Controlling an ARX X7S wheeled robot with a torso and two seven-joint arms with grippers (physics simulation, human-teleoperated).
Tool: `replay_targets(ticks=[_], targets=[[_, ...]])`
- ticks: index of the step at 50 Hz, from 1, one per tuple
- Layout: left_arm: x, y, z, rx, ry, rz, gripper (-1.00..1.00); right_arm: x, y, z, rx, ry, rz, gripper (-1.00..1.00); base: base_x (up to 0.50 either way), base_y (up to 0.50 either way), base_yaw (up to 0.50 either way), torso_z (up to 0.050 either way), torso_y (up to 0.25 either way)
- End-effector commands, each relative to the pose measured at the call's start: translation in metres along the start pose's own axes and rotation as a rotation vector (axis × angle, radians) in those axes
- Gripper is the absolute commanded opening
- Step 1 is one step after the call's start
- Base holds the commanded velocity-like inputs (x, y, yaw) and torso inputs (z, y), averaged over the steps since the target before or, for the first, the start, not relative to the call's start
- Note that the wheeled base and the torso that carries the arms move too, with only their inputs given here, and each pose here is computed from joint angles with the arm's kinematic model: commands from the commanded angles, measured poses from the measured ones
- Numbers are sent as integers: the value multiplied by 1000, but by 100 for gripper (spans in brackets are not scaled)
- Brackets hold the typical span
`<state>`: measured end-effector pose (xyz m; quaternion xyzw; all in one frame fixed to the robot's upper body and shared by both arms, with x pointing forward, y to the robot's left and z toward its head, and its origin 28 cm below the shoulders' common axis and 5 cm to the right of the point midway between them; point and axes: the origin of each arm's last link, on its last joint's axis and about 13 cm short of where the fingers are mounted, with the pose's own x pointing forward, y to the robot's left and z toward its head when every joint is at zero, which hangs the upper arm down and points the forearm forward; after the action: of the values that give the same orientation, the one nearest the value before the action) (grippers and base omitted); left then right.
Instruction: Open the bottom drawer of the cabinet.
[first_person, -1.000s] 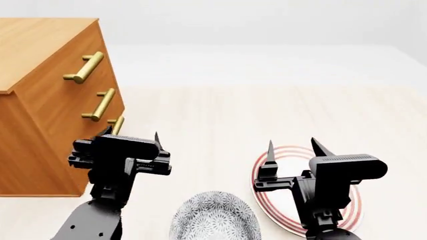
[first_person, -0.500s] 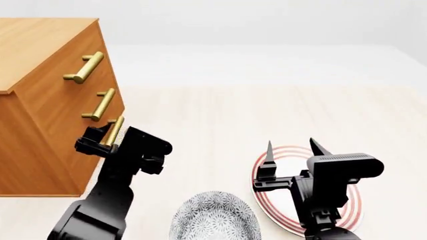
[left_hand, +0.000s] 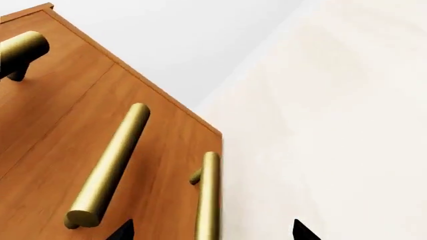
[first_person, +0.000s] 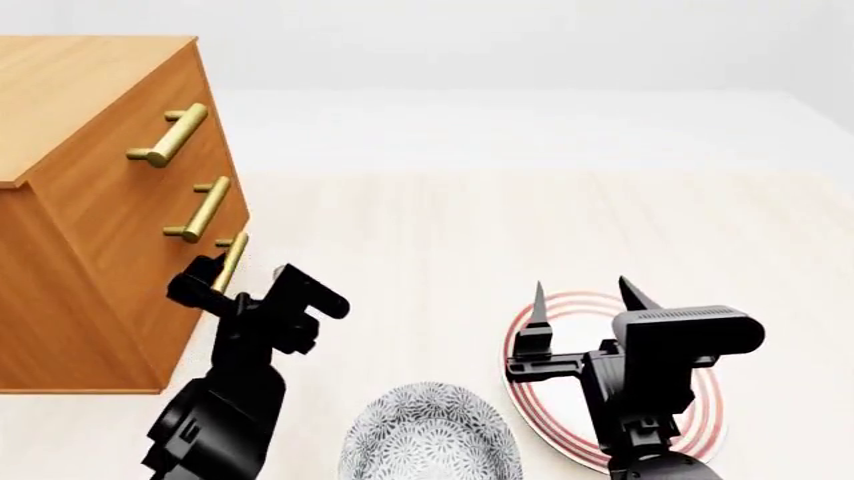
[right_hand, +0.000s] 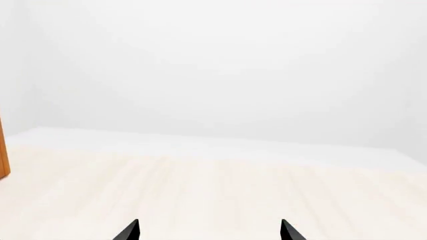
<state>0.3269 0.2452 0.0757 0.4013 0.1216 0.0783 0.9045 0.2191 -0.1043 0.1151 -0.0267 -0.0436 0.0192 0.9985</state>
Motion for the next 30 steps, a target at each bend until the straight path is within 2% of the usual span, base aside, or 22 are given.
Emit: replay_targets(ticks=[1,19,24,30], targets=[[17,-5,-6,61,46,30,100,0,0,-2,3,4,0,100,0,0,0,0,0],[45,-7,-17,143,151,60,100,0,0,-1,5,2,2,100,0,0,0,0,0],[49,-5,-21,174,197,69,100,-1,2,-5,5,10,15,100,0,0,0,0,0],[49,-4,-22,177,204,78,100,-1,2,-5,5,9,14,100,0,0,0,0,0]])
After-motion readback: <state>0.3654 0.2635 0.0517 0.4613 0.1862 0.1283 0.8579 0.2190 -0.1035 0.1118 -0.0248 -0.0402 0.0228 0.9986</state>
